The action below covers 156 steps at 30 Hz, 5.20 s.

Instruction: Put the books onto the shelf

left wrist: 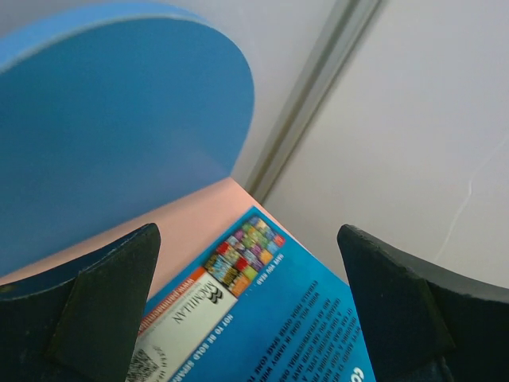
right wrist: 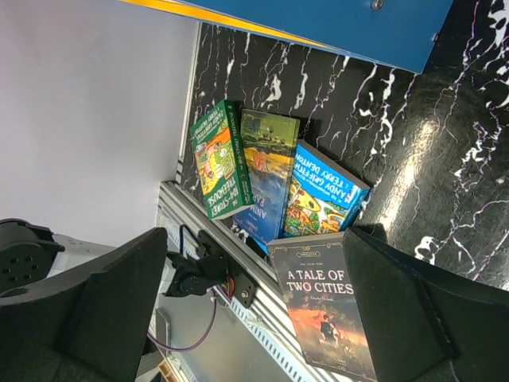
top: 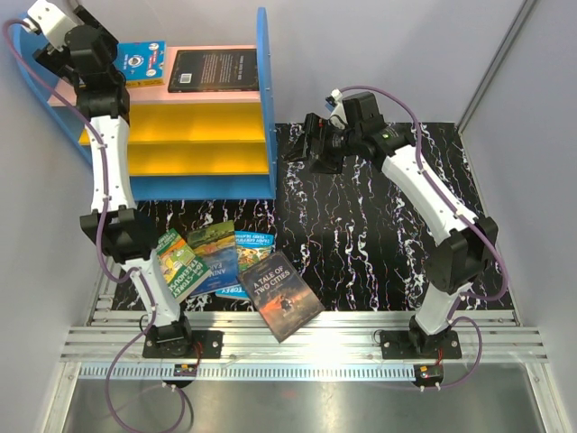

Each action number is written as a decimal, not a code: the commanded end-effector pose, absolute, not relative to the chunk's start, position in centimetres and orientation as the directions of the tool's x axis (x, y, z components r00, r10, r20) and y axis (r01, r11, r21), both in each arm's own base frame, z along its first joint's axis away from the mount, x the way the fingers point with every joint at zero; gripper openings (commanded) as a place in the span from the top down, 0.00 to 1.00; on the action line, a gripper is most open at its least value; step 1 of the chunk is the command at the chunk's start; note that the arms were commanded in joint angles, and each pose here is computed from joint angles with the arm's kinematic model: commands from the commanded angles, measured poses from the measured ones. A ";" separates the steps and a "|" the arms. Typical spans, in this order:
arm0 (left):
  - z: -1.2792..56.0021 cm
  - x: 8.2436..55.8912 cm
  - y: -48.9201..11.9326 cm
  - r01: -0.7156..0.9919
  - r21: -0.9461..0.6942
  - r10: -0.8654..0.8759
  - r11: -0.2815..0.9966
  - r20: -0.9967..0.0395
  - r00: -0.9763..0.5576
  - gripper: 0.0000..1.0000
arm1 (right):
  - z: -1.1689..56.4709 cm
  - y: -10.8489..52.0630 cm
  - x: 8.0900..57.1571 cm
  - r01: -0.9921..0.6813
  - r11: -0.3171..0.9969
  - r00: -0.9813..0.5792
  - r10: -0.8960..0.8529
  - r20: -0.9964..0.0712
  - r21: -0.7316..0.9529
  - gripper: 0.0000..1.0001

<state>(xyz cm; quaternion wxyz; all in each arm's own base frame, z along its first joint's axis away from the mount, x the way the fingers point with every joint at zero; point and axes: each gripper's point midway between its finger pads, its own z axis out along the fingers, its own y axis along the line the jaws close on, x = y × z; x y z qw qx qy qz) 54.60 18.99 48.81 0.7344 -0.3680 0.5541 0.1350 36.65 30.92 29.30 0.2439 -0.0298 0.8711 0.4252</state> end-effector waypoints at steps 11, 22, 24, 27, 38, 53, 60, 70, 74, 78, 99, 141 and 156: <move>51.7 54.4 17.0 -0.497 -0.463 -0.272 0.734 -0.871 0.410 0.02 | 29.8 32.0 38.4 -0.333 0.632 -0.859 0.102 -0.502 0.699 0.00; 41.6 52.0 5.3 -0.449 -0.617 -0.636 0.647 -0.761 0.128 0.01 | 23.9 31.9 36.7 -0.171 0.678 -0.962 0.043 -0.271 0.714 0.00; 40.1 50.3 3.9 -0.459 -0.578 -0.624 0.675 -0.779 0.064 0.01 | 22.4 31.2 34.8 -0.147 0.679 -0.972 0.035 -0.232 0.719 0.00; 39.9 46.7 3.1 -0.517 -0.462 -0.524 0.721 -0.851 0.030 0.01 | 21.3 30.1 32.7 -0.128 0.678 -0.974 0.050 -0.220 0.724 0.00; 27.9 32.7 -1.8 -0.474 -0.440 -0.622 0.763 -0.700 -0.350 0.01 | 16.0 27.8 26.6 -0.020 0.688 -0.995 0.058 -0.083 0.725 0.00; 8.8 15.1 -16.0 -0.395 -0.567 -0.548 0.723 -0.122 -0.827 0.02 | 7.0 30.4 21.2 0.052 0.631 -0.996 -0.027 0.090 0.774 0.00; 5.1 11.2 -17.5 -0.412 -0.573 -0.526 0.709 -0.040 -0.849 0.02 | 3.5 32.3 18.9 0.087 0.623 -0.986 -0.057 0.156 0.777 0.00; 3.7 12.4 -20.5 -0.410 -0.643 -0.597 0.647 -0.092 -0.797 0.03 | 0.8 32.0 17.6 0.118 0.645 -0.976 -0.066 0.208 0.755 0.00; 3.3 12.0 -22.8 -0.381 -0.640 -0.557 0.667 -0.088 -0.826 0.05 | 0.1 31.6 17.1 0.135 0.658 -0.973 -0.055 0.226 0.741 0.00; 4.8 11.3 -25.0 -0.334 -0.621 -0.515 0.709 -0.132 -0.847 0.13 | -0.3 31.1 16.5 0.163 0.668 -0.967 -0.037 0.251 0.726 0.00; 13.6 15.4 -21.4 -0.234 -0.592 -0.550 0.771 -0.435 -0.713 1.00 | 3.3 29.7 15.0 0.151 0.662 -0.979 -0.003 0.204 0.734 0.00; 62.2 47.3 4.5 0.489 -0.770 -0.880 0.410 -0.192 0.434 1.00 | 19.1 22.3 14.7 -0.163 0.832 -0.981 -0.081 -0.175 0.530 0.00; 60.5 48.3 11.2 0.415 -0.859 -0.939 0.299 -0.189 0.287 1.00 | 17.9 23.5 16.4 -0.162 0.835 -0.983 -0.093 -0.155 0.526 0.00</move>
